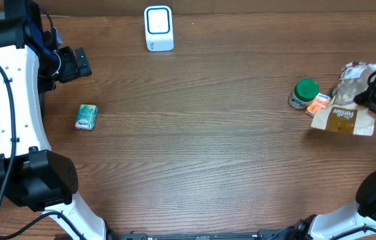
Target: Scan the item barcode
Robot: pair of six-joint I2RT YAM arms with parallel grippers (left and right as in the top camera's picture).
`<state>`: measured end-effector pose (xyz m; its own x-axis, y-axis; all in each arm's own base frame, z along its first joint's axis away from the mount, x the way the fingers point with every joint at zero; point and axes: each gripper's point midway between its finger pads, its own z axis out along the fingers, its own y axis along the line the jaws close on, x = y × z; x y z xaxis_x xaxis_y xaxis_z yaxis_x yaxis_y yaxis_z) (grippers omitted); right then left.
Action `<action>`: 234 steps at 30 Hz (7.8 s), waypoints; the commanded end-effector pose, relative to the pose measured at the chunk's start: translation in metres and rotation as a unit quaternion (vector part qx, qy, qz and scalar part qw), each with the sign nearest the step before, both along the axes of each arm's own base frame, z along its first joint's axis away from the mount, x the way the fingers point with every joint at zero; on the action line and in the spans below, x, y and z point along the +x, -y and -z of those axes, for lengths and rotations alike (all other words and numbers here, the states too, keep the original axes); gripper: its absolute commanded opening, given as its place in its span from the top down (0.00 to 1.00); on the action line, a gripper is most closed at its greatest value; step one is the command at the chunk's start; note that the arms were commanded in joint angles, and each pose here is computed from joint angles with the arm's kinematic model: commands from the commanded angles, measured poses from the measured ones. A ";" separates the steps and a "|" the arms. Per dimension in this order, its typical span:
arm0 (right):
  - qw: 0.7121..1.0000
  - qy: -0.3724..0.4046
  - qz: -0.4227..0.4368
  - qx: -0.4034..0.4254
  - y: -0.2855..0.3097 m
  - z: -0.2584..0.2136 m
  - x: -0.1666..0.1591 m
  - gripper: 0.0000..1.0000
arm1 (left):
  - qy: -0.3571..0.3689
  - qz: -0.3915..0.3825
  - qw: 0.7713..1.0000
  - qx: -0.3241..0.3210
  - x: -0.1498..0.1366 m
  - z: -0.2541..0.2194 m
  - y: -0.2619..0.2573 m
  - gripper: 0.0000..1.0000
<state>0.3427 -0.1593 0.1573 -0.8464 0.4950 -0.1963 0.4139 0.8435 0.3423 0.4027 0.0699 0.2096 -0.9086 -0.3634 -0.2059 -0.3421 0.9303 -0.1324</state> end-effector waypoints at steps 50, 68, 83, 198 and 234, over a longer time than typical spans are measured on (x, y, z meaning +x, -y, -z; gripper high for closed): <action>0.987 0.071 -0.130 0.067 -0.142 -0.112 0.038 0.00 | 0.002 0.003 1.000 0.004 0.001 -0.001 -0.001 0.01; 0.984 0.049 -0.172 0.005 -0.165 -0.102 0.039 0.00 | 0.025 0.013 0.999 -0.016 0.011 -0.004 0.006 0.27; 0.984 0.047 -0.170 -0.002 -0.162 -0.101 0.039 0.00 | -0.120 0.003 0.974 0.190 -0.028 0.081 -0.016 0.72; 0.954 0.009 -0.288 0.079 -0.465 0.090 -0.015 0.54 | -0.010 0.016 0.998 0.066 0.024 0.076 0.068 0.01; 0.919 0.018 -0.387 0.073 -0.433 0.069 0.016 0.49 | -0.007 0.016 0.998 0.066 0.025 0.075 0.068 0.00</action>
